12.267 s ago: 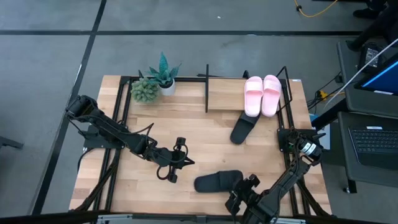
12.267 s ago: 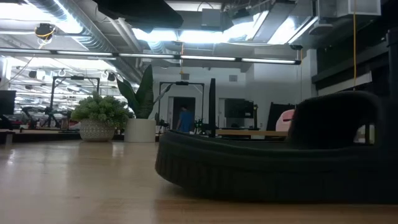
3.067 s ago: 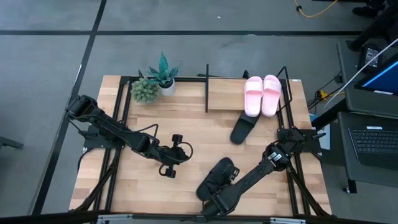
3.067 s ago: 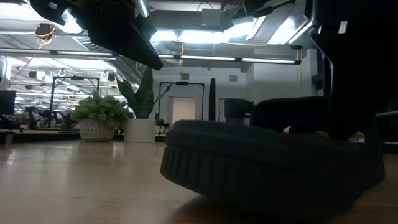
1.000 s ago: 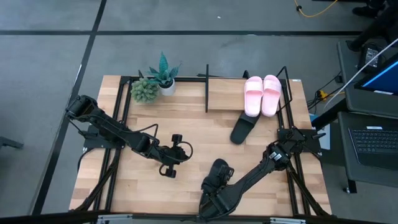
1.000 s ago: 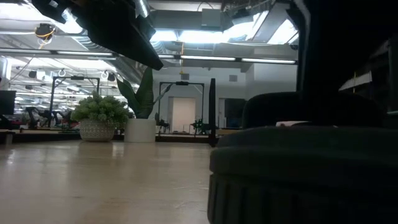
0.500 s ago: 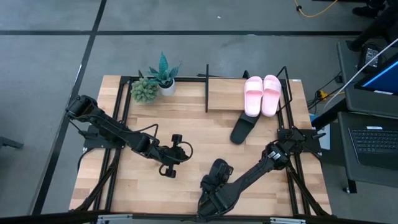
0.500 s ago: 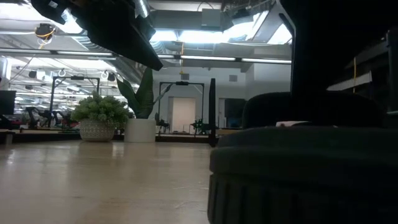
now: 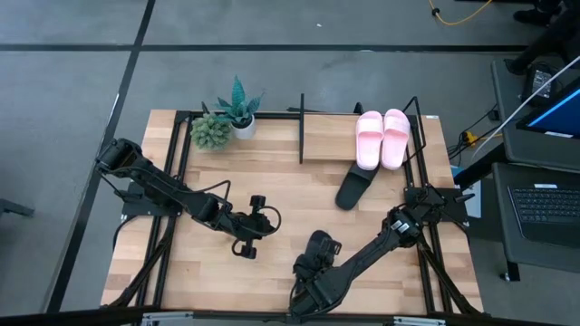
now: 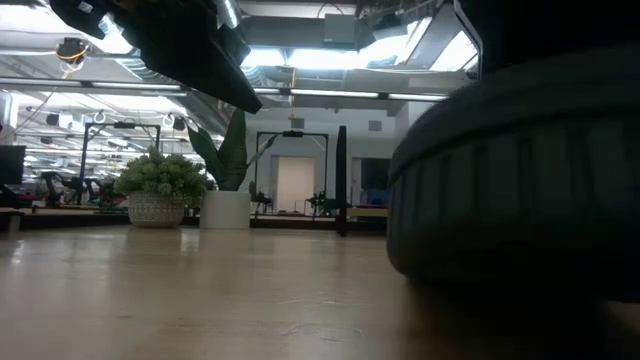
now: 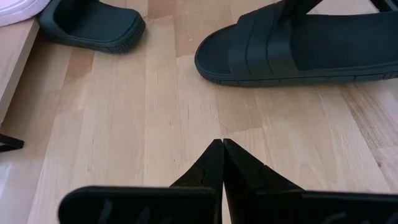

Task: Pick and place slides into the shelf
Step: Put the bottom black slide on the shelf

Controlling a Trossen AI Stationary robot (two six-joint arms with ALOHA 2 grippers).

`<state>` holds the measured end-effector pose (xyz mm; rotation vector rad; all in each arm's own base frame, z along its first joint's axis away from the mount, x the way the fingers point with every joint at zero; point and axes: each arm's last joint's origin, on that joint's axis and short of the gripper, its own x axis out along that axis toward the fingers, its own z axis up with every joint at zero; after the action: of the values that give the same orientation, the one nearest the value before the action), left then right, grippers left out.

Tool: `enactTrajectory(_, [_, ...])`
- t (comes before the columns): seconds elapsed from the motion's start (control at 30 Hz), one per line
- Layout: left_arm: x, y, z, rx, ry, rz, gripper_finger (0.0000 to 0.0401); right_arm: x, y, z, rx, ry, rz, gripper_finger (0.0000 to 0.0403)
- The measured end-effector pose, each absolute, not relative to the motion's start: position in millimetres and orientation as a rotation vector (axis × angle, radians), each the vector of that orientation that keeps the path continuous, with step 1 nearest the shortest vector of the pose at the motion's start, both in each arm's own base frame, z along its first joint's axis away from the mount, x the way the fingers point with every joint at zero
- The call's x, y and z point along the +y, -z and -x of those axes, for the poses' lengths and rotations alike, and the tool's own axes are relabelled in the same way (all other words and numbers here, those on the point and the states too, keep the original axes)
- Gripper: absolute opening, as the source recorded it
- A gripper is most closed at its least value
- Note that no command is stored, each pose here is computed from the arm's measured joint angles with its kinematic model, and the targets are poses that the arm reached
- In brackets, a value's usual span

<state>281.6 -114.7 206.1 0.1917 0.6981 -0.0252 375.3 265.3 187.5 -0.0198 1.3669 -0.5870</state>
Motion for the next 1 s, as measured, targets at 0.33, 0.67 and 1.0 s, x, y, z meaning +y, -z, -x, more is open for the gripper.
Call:
enactTrajectory(0.33, [-115, -206, -282, 0.698, 0.026, -0.192, 0.0, 265, -192, -375, 1.376, 0.561, 0.046, 0.0008])
enactTrajectory(0.67, [-115, -206, -282, 0.698, 0.025, -0.191, 0.0, 264, -218, -378, 1.32, 0.485, 0.064, 0.0007])
enactTrajectory(1.0, [-115, -206, -281, 0.701, 0.025, -0.189, 0.0, 256, -252, -373, 1.197, 0.466, 0.128, 0.0007])
